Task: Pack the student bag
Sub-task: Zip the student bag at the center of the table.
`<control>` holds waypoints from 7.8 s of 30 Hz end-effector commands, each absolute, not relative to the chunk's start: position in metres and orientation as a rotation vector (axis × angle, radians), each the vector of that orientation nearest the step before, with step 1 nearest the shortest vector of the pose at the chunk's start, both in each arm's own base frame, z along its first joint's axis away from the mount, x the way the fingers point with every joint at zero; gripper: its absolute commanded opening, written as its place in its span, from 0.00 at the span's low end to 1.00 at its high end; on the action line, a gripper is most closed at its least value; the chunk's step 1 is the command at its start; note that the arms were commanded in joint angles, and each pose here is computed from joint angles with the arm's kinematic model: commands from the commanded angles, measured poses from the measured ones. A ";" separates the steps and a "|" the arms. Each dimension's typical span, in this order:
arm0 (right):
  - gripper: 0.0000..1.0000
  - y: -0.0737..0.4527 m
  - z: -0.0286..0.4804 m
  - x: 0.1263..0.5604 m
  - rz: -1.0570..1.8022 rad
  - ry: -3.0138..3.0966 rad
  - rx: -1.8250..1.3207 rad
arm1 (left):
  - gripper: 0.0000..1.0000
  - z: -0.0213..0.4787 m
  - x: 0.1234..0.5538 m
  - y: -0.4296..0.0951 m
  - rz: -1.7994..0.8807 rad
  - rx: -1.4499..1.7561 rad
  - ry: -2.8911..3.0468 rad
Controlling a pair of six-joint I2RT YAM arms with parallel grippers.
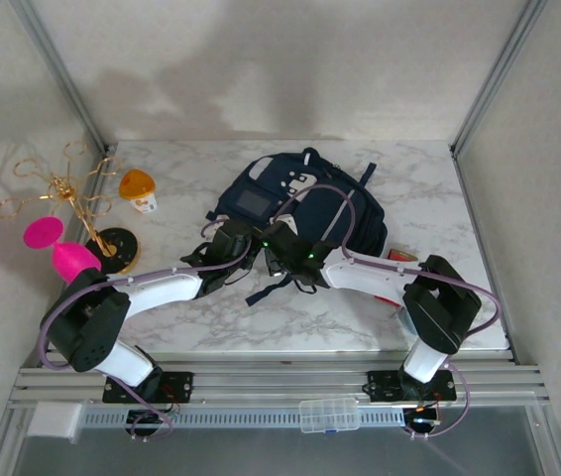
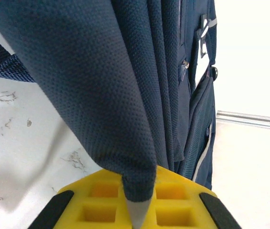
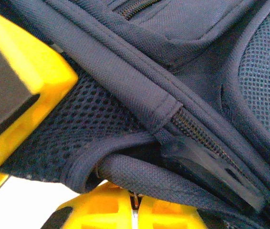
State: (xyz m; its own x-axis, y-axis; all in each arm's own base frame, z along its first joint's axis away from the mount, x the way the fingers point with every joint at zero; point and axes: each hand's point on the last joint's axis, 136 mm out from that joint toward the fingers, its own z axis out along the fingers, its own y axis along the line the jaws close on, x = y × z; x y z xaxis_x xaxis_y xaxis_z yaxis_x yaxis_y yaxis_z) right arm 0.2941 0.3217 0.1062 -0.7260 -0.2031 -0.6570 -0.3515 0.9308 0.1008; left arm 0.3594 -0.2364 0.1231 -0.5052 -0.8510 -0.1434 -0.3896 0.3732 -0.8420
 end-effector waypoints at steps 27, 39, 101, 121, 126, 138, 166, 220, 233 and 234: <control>0.00 0.294 0.115 0.258 0.507 2.512 -0.269 | 0.60 0.125 0.354 -0.239 -1.176 -0.980 2.110; 0.00 0.300 0.113 0.263 0.504 2.502 -0.287 | 0.53 0.104 0.339 -0.303 -1.326 -1.113 2.095; 0.43 0.332 0.089 0.273 0.682 2.602 -0.339 | 0.16 0.072 0.343 -0.238 -1.071 -1.099 2.176; 0.08 0.322 0.097 0.282 0.568 2.584 -0.376 | 0.00 0.087 0.343 -0.226 -1.003 -1.056 2.147; 0.01 0.282 0.093 0.280 0.358 2.587 -0.370 | 0.00 0.086 0.345 -0.202 -0.898 -1.045 2.166; 0.00 0.258 0.104 0.260 0.425 2.562 -0.417 | 0.00 0.101 0.364 -0.167 -0.789 -0.958 2.199; 0.20 0.308 0.089 0.260 0.475 2.645 -0.280 | 0.00 0.118 0.355 -0.233 -1.025 -0.954 2.144; 0.00 0.331 0.133 0.238 1.038 2.442 -0.491 | 0.27 0.098 0.337 -0.244 -0.939 -1.232 2.057; 0.00 0.223 0.102 0.260 0.862 2.515 -0.043 | 0.00 0.099 0.331 -0.130 -0.547 -1.120 2.072; 0.00 0.212 0.101 0.262 0.863 2.510 0.008 | 0.00 0.099 0.332 -0.120 -0.529 -1.114 2.082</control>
State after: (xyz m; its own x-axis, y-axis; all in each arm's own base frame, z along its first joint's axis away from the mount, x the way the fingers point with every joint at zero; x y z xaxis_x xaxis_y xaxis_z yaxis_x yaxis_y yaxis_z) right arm 0.2618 0.2571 0.1187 -0.8660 0.0520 -0.4974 -0.3033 0.7362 0.6050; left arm 0.3283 -0.2031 0.1145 -0.4963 -0.8495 -0.1790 -0.4653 0.4344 -0.7713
